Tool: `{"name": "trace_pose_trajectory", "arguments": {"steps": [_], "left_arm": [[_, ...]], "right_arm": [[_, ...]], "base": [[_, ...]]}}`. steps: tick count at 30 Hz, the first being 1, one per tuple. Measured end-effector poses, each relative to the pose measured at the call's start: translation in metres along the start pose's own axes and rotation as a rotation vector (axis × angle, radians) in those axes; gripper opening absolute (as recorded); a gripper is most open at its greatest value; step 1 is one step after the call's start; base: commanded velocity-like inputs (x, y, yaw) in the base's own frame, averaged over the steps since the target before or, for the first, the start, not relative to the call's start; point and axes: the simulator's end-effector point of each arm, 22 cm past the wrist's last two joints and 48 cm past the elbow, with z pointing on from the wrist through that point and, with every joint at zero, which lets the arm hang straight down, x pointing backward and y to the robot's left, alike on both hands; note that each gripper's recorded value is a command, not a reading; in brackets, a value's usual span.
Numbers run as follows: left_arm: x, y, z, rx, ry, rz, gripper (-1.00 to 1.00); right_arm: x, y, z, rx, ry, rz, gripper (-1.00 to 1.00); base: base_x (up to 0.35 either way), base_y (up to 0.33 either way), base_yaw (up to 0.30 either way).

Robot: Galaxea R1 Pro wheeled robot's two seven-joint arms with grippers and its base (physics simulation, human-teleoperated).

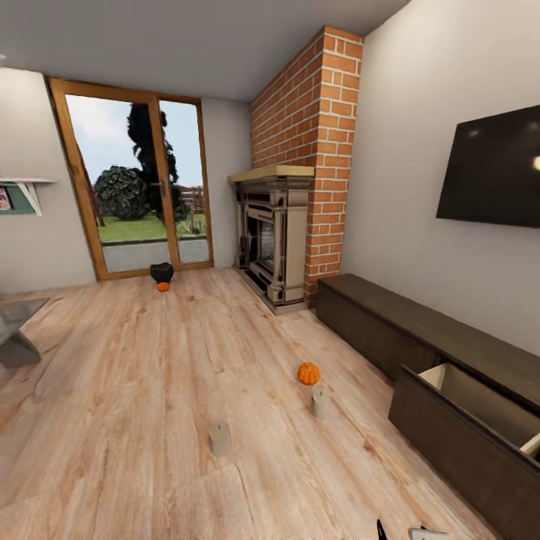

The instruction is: Place each of the two pumpkins and all three candles from the living room inside a cabinet in the living room (use any cabinet), then make sure every cabinet is closed, and position the cauldron so it is next to a table in the living room.

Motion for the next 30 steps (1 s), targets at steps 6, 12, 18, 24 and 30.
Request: {"name": "trace_pose_trajectory", "arguments": {"steps": [6,12,18,24,30], "left_arm": [[0.0,0.001,0.0,-0.001,0.0,-0.001,1.0],[-0.005,-0.001,-0.002,0.004,-0.003,-0.001,1.0],[-0.016,0.001,-0.008,-0.007,-0.001,-0.005,1.0],[-0.023,0.0,-0.014,-0.007,0.02,-0.003,1.0],[-0.003,0.0,-0.022,-0.003,0.183,0.017,1.0]], "right_arm": [[0.002,-0.002,0.0,0.003,0.012,-0.002,1.0],[-0.001,0.002,-0.001,-0.001,0.014,0.003,1.0],[-0.014,0.002,-0.005,0.001,0.015,0.006,1.0],[-0.026,0.002,-0.008,0.0,0.016,0.005,1.0],[-0.041,0.0,-0.011,0.005,0.006,0.009,1.0]], "base": [[-0.051,0.134,0.004],[-0.003,0.01,0.012],[0.0,0.001,0.036],[0.0,0.0,0.003],[0.0,0.0,0.172]]}}
